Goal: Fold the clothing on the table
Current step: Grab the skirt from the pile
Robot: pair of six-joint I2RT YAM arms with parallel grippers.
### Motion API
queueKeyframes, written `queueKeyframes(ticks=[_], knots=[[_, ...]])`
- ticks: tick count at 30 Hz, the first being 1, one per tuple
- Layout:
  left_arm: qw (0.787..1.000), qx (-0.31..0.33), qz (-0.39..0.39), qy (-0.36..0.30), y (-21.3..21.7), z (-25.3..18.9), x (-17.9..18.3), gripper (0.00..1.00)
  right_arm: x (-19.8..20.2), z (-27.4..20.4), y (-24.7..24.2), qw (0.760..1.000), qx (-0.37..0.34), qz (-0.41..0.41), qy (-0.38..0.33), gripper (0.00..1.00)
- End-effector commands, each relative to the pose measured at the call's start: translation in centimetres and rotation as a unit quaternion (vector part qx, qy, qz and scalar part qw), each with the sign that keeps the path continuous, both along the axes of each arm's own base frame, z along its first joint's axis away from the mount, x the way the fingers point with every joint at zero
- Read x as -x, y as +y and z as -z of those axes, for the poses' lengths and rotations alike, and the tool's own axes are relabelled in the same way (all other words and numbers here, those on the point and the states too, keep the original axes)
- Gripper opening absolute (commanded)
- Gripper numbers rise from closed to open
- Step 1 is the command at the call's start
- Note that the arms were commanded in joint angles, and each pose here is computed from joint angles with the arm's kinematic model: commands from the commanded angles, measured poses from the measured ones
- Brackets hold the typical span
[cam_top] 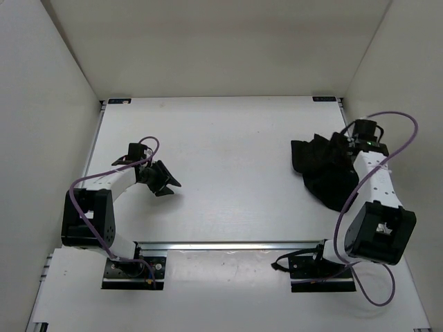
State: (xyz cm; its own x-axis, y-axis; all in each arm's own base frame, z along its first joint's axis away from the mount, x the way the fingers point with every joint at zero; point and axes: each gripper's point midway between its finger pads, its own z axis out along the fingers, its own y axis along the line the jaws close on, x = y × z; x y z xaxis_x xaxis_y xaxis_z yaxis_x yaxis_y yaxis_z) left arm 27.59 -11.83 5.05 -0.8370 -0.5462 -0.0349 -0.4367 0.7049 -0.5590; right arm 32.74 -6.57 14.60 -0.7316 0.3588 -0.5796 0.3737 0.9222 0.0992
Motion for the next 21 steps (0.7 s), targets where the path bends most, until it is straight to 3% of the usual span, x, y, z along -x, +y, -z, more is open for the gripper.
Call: queueKeyframes(ticks=[1,6,8,9,10,11,14,17,19,21], knots=[[1.0,0.011,0.007,-0.002,-0.7,0.1,0.0,0.53,1.7,2.2,-3.3,0.998,0.004,0.054,0.014,0.94],[1.0,0.013,0.005,0.0,-0.4,0.0,-0.1,0.53,2.2,5.9,-3.6,0.995,0.001,0.086,0.054,0.93],[1.0,0.01,0.007,-0.005,-0.3,-0.2,-0.3,0.53,2.4,7.1,-3.9,0.992,-0.005,0.102,0.072,0.81],[1.0,0.012,0.004,-0.005,-0.1,-0.3,-0.3,0.54,2.3,7.4,-3.8,0.992,-0.012,0.103,0.076,0.71],[1.0,0.012,0.005,-0.006,-0.1,-0.3,-0.4,0.53,2.3,7.7,-3.7,0.992,-0.014,0.099,0.083,0.4],[1.0,0.011,0.003,0.0,0.0,0.0,-0.1,0.53,2.1,7.3,-3.6,0.991,-0.016,0.105,0.078,0.0],[1.0,0.01,0.004,-0.002,0.0,-0.1,-0.3,0.53,0.7,4.8,-2.4,0.996,-0.013,0.075,0.042,0.0],[1.0,0.012,0.005,0.0,-0.1,0.2,-0.3,0.53,-3.5,-3.5,2.2,0.994,-0.058,-0.033,-0.081,0.0],[1.0,0.018,0.001,-0.005,-0.1,0.0,-0.4,0.53,-5.5,-9.0,9.4,0.966,-0.126,-0.171,-0.148,0.0],[1.0,0.024,-0.002,-0.014,0.1,-0.6,-0.7,0.53,-6.0,-12.6,15.3,0.938,-0.139,-0.269,-0.167,0.0]])
